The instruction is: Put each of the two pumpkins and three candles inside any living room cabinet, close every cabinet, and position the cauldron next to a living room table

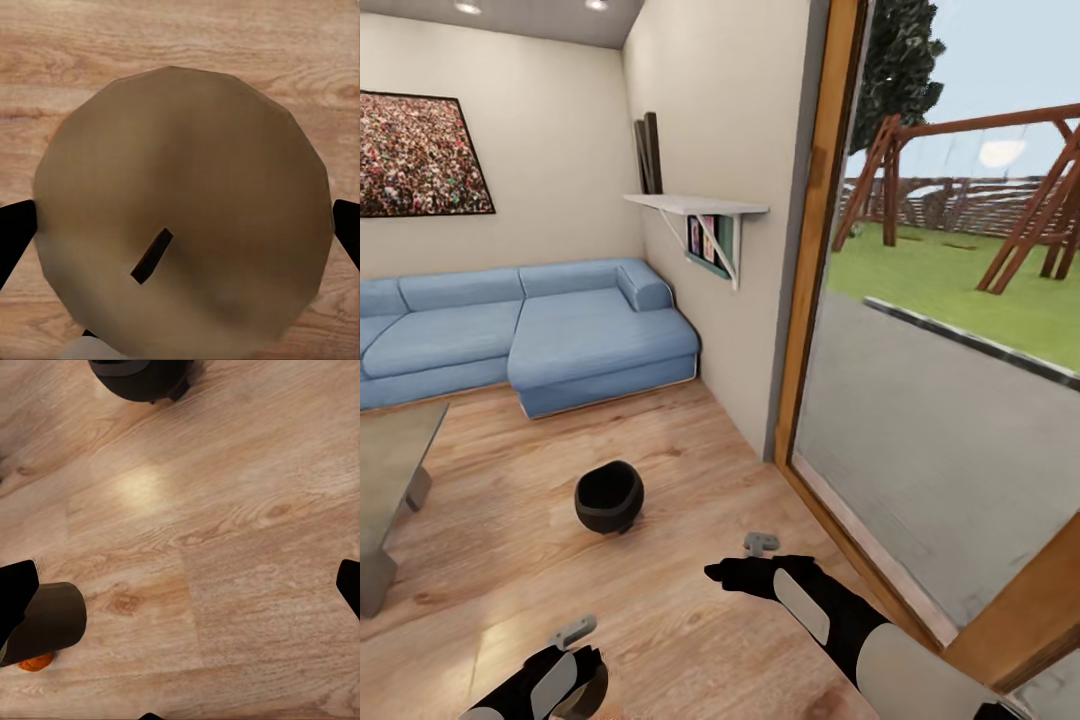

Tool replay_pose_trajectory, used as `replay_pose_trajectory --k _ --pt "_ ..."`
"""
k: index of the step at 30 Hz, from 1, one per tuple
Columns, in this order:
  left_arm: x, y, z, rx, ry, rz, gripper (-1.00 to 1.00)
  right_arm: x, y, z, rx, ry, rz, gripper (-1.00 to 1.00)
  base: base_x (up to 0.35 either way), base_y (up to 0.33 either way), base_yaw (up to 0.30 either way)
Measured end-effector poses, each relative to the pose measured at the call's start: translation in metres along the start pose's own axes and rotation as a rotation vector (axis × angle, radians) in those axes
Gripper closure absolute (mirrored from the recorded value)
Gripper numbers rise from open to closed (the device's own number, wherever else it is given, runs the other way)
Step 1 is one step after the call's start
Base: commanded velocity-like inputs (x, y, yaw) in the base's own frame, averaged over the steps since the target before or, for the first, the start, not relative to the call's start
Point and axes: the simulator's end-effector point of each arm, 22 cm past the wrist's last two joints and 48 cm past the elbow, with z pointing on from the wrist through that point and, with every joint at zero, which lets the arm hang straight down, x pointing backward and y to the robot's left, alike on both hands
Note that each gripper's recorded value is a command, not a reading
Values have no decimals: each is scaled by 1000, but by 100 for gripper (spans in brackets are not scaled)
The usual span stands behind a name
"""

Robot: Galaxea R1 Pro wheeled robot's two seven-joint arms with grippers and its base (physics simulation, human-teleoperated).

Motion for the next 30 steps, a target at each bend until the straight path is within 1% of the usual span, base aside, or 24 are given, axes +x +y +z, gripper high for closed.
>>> replay_pose_trajectory --k 18,22,30 --pt "-14 -2 -31 5 -10 3 100 -19 16 -25 -1 -10 -5 -100 0 0 283" --pt "-15 -2 -32 5 -12 0 100 -20 16 -26 -1 -12 -7 -100 0 0 283" --pt "-21 -2 -45 8 -16 -2 100 -27 23 -37 -1 -16 -9 -100 0 0 283"
